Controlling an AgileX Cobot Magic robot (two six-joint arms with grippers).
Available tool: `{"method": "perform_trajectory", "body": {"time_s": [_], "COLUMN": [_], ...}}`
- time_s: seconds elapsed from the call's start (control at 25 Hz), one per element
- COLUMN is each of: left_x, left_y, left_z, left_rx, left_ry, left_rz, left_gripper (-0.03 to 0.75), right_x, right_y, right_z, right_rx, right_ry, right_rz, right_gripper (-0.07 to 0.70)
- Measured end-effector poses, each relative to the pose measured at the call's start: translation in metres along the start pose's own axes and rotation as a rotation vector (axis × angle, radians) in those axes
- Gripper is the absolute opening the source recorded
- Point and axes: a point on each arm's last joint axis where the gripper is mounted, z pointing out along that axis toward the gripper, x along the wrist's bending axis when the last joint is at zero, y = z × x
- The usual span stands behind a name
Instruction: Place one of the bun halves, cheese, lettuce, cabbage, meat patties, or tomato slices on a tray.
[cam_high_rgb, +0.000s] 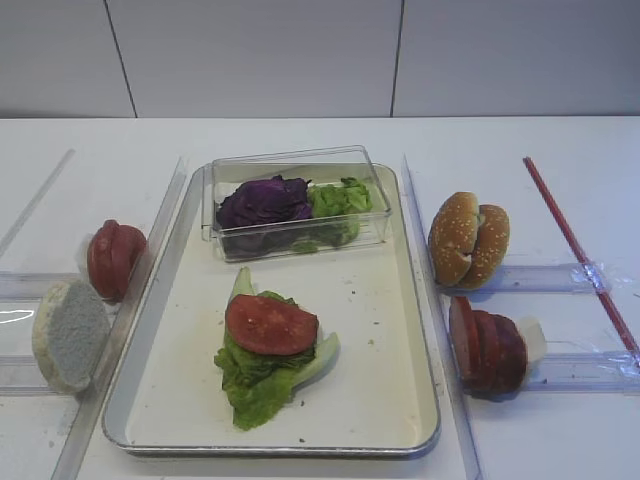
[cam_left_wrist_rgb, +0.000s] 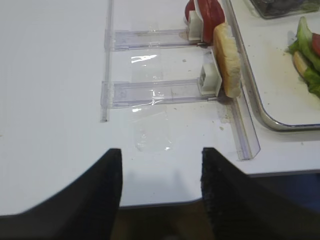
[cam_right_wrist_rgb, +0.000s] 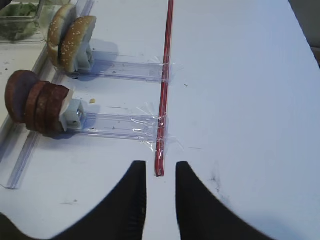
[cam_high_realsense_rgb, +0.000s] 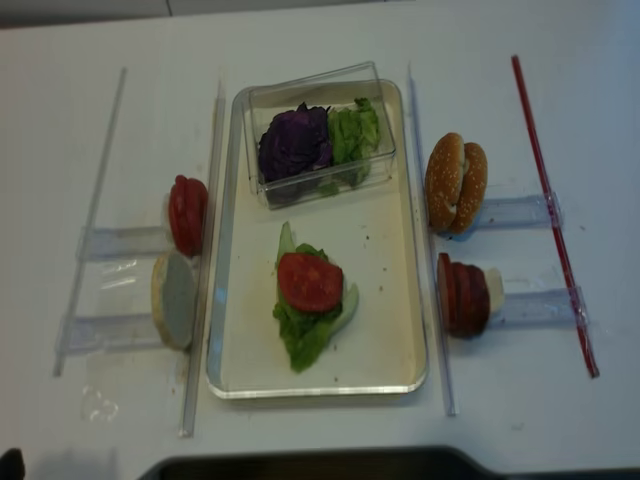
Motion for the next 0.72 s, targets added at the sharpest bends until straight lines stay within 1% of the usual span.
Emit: {"method": "perform_trajectory", "body": {"time_s": [0.08,0.2,0.28,0.44,0.72], "left_x": [0.0,-0.001,-0.001,-0.001,-0.001], "left_y": [-0.001,0.001,0.001,0.001,0.001], "left_z": [0.001,0.006,0.011,0.012,0.012], "left_rx": [0.005,-0.033,-0.039,-0.044,-0.05], "left_ry": [0.0,-0.003,-0.005,-0.007,-0.007], "left_rz": [0.007,0.032,0.046,0.053,0.054], "left_gripper": [0.348,0.348,0.348,0.348,0.348], "right_x": [0.0,0.0,0.0,0.0,0.0], "right_y": [0.0,0.0,0.0,0.0,0.0], "right_z": [0.0,0.0,0.0,0.0,0.0], "right_rx": [0.0,0.0,0.0,0.0,0.0], "right_ry": [0.0,0.0,0.0,0.0,0.0], "right_rz": [0.0,0.0,0.0,0.0,0.0], "right_gripper": [0.178,0.178,0.178,0.178,0.178]}}
